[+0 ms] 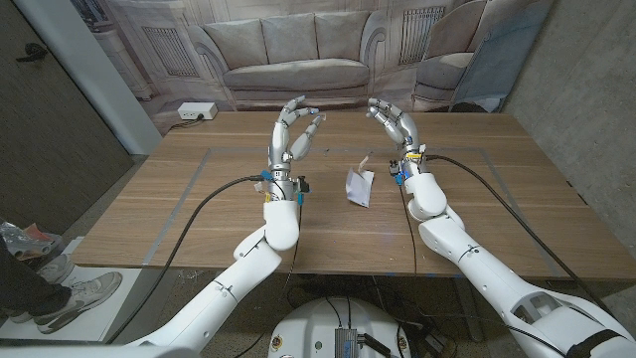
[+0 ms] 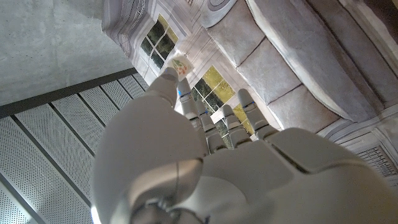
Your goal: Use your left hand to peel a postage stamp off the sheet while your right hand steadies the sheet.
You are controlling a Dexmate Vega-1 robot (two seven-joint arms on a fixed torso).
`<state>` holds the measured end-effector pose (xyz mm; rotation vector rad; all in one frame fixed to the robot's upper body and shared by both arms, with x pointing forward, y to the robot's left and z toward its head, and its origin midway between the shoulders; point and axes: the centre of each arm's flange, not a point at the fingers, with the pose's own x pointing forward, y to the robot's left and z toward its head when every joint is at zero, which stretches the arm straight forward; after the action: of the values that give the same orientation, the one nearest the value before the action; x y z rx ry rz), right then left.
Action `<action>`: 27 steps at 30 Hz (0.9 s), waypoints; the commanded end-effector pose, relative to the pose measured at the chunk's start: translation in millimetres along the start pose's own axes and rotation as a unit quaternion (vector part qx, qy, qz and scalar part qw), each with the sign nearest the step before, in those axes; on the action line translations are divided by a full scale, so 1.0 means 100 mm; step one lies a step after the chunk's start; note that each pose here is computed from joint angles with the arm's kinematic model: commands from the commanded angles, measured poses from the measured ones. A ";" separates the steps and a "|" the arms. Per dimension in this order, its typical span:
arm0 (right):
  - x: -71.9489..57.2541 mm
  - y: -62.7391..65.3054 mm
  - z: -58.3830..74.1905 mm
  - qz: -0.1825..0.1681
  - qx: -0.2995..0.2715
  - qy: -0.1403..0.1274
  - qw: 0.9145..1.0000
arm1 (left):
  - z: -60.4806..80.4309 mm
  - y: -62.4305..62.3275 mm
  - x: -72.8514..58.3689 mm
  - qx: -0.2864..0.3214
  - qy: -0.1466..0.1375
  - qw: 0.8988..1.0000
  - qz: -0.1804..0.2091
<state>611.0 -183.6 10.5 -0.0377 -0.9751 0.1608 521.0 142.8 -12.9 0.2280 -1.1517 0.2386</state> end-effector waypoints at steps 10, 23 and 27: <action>0.01 -0.07 0.16 -0.012 -0.021 0.001 1.000 | -0.10 0.13 0.08 -0.008 0.011 1.000 -0.014; -0.05 0.00 -0.01 -0.022 -0.019 0.026 0.999 | -0.41 0.09 0.20 -0.015 0.038 0.998 -0.037; 0.01 -0.05 -0.04 -0.012 -0.003 0.006 1.000 | -0.42 0.04 0.21 -0.012 0.041 0.999 -0.030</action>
<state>603.6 -187.2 13.1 -0.0673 -0.9484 0.1028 548.7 163.0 -8.9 0.2278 -1.0965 0.1834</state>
